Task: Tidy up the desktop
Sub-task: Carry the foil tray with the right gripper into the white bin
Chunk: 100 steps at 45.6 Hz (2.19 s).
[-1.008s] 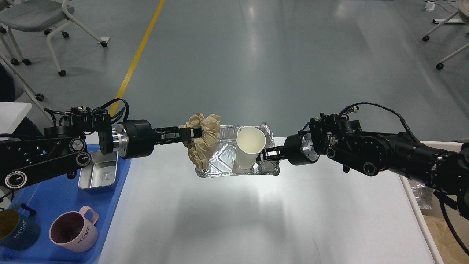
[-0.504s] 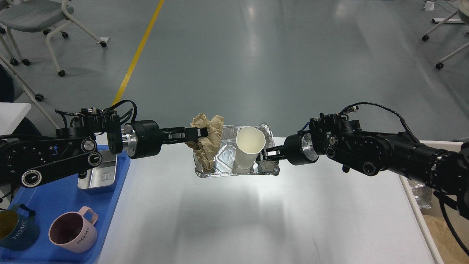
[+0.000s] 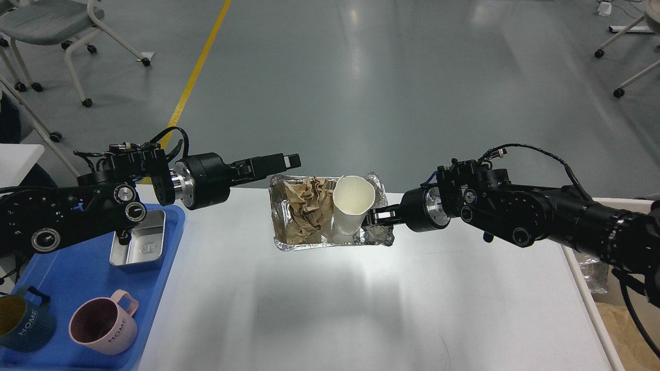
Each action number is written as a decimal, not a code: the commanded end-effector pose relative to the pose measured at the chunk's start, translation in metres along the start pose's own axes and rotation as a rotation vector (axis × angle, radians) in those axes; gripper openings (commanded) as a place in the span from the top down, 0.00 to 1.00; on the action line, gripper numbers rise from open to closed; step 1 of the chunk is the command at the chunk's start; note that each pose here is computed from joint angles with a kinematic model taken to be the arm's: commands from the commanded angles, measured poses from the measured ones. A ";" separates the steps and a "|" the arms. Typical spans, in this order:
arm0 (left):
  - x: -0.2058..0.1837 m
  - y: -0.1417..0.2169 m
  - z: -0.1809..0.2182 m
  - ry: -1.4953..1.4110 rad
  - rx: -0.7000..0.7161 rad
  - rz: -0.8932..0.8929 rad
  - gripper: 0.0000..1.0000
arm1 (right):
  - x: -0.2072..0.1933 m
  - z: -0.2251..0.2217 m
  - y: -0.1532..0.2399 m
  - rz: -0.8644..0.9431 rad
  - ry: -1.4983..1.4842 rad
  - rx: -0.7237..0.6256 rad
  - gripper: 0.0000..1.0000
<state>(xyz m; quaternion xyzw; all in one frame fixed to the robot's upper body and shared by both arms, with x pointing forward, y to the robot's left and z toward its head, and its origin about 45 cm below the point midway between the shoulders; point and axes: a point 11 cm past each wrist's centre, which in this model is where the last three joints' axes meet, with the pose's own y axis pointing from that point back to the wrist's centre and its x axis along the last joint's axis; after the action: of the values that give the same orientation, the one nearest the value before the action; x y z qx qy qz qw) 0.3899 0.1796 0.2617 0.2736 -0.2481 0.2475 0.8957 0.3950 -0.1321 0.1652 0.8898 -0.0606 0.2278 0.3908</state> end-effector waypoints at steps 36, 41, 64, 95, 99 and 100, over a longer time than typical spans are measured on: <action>0.052 0.075 -0.084 1.044 -0.275 0.751 0.04 | -0.007 0.104 0.083 0.189 -0.260 -0.155 1.00; 0.046 0.069 -0.096 1.149 -0.281 0.781 0.04 | -0.013 0.134 0.115 0.271 -0.349 -0.201 1.00; 0.001 0.080 -0.142 1.440 -0.344 0.884 0.04 | -0.043 0.221 0.247 0.666 -0.741 -0.341 1.00; -0.002 0.105 -0.171 1.549 -0.436 1.052 0.04 | -0.135 0.302 0.313 0.894 -1.022 -0.594 1.00; -0.005 0.103 -0.173 1.553 -0.421 1.045 0.04 | -0.149 0.310 0.315 0.903 -1.038 -0.630 0.94; -0.006 0.103 -0.174 1.552 -0.417 1.046 0.04 | -0.154 0.312 0.317 0.908 -1.043 -0.646 0.92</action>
<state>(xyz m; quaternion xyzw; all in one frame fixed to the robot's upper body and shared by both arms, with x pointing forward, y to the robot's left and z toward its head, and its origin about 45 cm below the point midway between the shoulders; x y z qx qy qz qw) 0.3800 0.3603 0.1751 -0.2845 0.2807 0.6778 0.6171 0.2935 -0.5748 0.1343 0.6328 -0.6496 -0.1027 0.4088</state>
